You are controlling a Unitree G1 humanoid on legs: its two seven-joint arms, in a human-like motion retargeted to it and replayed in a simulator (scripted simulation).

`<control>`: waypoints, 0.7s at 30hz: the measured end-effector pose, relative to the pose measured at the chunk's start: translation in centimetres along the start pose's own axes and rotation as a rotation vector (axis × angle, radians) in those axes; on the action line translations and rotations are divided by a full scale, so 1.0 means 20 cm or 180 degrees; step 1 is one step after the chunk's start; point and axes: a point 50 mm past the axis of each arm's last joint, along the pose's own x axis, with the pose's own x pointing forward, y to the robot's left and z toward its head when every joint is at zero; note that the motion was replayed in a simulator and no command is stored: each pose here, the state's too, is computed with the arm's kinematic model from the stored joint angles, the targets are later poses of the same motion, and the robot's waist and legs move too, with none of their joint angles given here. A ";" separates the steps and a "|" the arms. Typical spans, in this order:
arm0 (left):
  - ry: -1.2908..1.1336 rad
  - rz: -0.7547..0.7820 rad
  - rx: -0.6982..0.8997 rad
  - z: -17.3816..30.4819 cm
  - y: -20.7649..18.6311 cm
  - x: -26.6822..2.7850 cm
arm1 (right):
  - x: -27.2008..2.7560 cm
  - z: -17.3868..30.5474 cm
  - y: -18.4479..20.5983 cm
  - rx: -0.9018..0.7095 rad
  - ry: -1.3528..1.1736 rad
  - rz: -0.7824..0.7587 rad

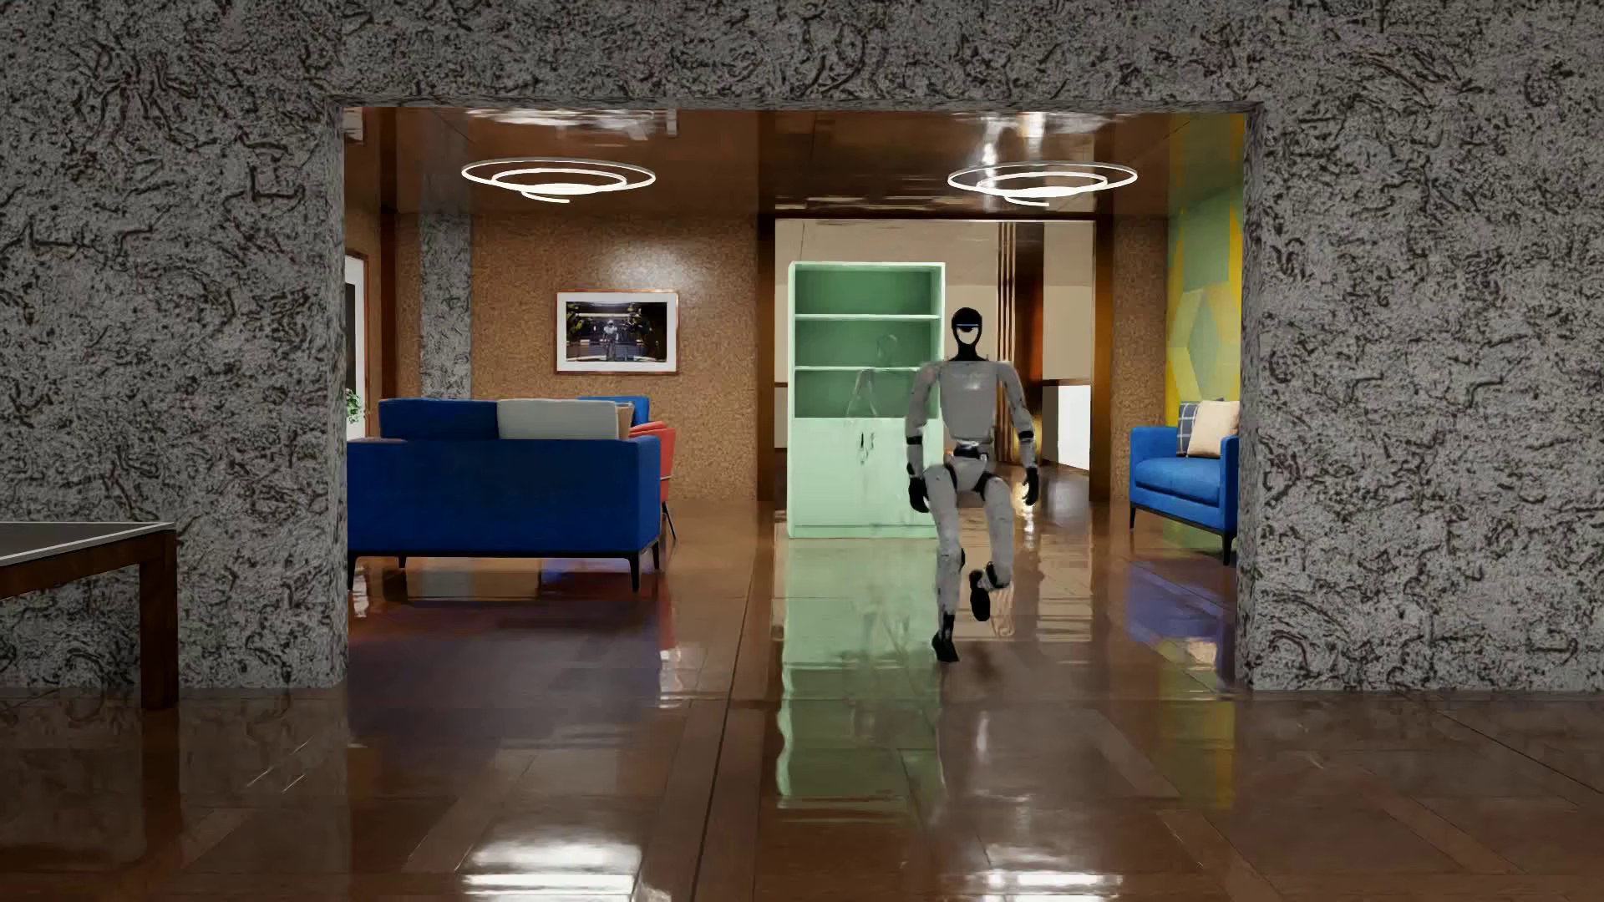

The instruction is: Go to the light green shelves

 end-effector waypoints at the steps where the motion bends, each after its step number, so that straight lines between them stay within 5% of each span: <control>1: 0.0236 -0.0153 0.0114 -0.09 -0.06 -0.01 | 0.01 0.07 -0.04 -0.0032 -0.0119 -0.0054; 6: 0.1195 -0.0506 0.0256 -0.52 -0.22 -0.22 | -0.08 0.53 -0.36 0.0142 -0.1299 -0.0627; 11: 0.1542 -0.0748 0.0099 -0.70 -0.38 -0.42 | -0.27 0.79 -0.61 0.0358 -0.2134 -0.1161; 15: 0.1609 -0.0903 0.0275 -0.72 -0.41 -0.42 | -0.15 0.60 -0.51 0.0651 -0.1630 -0.1011; 21: 0.0719 -0.0380 0.0280 -0.35 -0.14 -0.15 | 0.01 0.22 -0.29 0.0277 -0.0453 -0.0524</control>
